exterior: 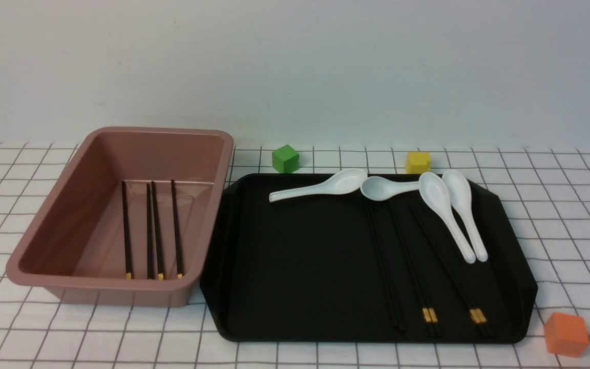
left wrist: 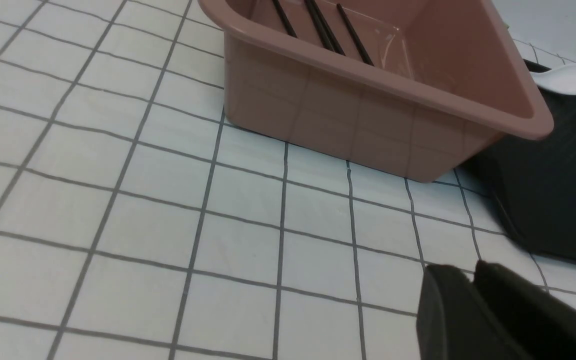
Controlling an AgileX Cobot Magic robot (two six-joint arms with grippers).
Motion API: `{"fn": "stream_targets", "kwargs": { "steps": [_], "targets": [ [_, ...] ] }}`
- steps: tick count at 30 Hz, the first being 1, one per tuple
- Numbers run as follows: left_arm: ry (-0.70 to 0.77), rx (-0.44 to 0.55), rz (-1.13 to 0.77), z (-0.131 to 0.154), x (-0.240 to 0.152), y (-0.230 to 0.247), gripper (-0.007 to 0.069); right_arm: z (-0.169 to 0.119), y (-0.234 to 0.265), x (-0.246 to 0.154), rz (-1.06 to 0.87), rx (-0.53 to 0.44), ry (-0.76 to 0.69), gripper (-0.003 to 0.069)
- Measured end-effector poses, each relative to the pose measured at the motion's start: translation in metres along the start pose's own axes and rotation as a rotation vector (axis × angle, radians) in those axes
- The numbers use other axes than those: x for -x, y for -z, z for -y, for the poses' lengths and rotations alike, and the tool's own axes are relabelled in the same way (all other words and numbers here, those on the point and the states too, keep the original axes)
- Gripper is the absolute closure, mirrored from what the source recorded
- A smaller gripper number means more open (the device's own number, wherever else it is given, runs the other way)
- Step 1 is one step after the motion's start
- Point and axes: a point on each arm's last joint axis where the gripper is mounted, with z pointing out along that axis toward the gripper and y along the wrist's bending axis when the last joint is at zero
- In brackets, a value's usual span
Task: On white black tablecloth take chopsticks from black tray and put them in box.
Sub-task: 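Move the gripper over the chopsticks on the black tray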
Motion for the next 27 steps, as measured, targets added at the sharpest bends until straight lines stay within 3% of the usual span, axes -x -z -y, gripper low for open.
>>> {"fn": "stream_targets", "kwargs": {
  "steps": [15, 17, 21, 24, 27],
  "targets": [
    [0.0, 0.0, 0.0, 0.0, 0.0, 0.0, 0.0543, 0.0, 0.0, 0.001, 0.014, -0.004, -0.004, 0.0419],
    [0.0, 0.0, 0.0, 0.0, 0.0, 0.0, 0.0543, -0.001, 0.0, 0.003, 0.039, 0.015, -0.118, 0.0419],
    [0.0, 0.0, 0.0, 0.0, 0.0, 0.0, 0.0543, -0.007, 0.001, 0.012, 0.12, 0.123, -0.664, 0.0419],
    [0.0, 0.0, 0.0, 0.0, 0.0, 0.0, 0.0543, -0.008, 0.001, 0.015, 0.136, 0.16, -0.859, 0.0419],
    [0.0, 0.0, 0.0, 0.0, 0.0, 0.0, 0.0543, -0.008, 0.001, 0.016, 0.141, 0.175, -0.927, 0.0419]
  ]
}}
